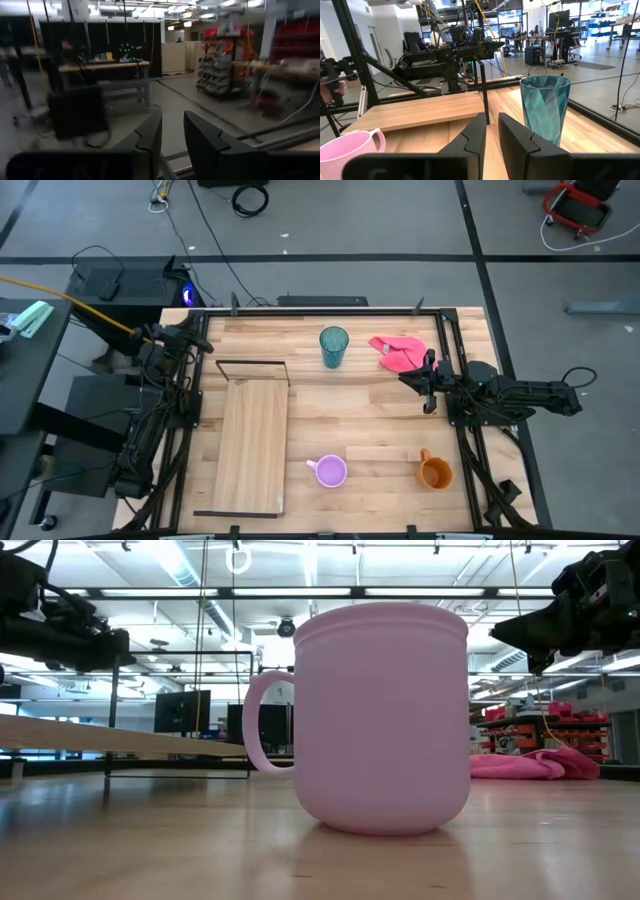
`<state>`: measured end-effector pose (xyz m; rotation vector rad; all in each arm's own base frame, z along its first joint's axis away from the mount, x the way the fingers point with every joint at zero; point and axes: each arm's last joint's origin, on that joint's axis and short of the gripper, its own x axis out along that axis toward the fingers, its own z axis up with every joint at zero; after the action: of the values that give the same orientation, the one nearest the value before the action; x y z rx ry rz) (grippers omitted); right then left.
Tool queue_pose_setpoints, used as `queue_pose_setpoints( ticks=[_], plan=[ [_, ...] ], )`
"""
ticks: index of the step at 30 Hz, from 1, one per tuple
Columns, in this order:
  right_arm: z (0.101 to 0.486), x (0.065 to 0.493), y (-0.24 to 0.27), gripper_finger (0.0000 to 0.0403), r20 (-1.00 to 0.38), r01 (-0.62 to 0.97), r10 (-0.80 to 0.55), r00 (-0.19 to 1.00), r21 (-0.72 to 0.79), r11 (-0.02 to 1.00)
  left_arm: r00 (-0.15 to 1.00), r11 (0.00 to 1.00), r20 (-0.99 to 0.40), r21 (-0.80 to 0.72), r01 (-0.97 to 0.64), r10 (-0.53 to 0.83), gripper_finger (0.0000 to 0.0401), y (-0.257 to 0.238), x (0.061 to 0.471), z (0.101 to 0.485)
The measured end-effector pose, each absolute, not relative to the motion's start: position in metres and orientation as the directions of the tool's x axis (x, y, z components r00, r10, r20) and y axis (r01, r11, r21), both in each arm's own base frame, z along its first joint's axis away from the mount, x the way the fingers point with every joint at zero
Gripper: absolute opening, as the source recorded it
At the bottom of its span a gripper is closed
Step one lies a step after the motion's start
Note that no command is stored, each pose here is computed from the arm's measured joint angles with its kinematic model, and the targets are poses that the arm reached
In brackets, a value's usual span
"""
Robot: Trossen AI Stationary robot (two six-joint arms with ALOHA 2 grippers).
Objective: Stack small to large cups/mugs on shelf
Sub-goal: Put the blue glass on the shelf
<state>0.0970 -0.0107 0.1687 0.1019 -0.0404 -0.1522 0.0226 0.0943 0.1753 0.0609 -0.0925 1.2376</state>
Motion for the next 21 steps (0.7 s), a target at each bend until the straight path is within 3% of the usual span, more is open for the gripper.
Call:
queue_pose_setpoints(
  ticks=[5,7,16,21],
  plan=[
    [0.169,0.097,-0.011,0.0059,0.032,0.149,-0.153,0.988,0.105,0.983,0.341,0.35,0.104,-0.44,-0.827,0.934,0.0086,0.094,0.023,0.175],
    [0.169,0.097,-0.011,0.0059,0.033,0.149,-0.154,0.988,0.104,0.983,0.395,0.389,0.104,-0.513,-0.765,0.913,0.0083,0.093,0.025,0.176],
    [0.169,0.097,-0.011,0.0059,0.033,0.149,-0.154,0.988,0.104,0.983,0.732,0.716,0.179,-0.453,-0.532,0.657,0.0069,0.084,0.037,0.185],
    [0.17,0.097,-0.011,0.0059,0.042,0.148,-0.154,0.987,0.108,0.983,0.796,0.787,0.23,-0.447,-0.425,0.56,0.0066,0.079,0.043,0.191]
  ],
)
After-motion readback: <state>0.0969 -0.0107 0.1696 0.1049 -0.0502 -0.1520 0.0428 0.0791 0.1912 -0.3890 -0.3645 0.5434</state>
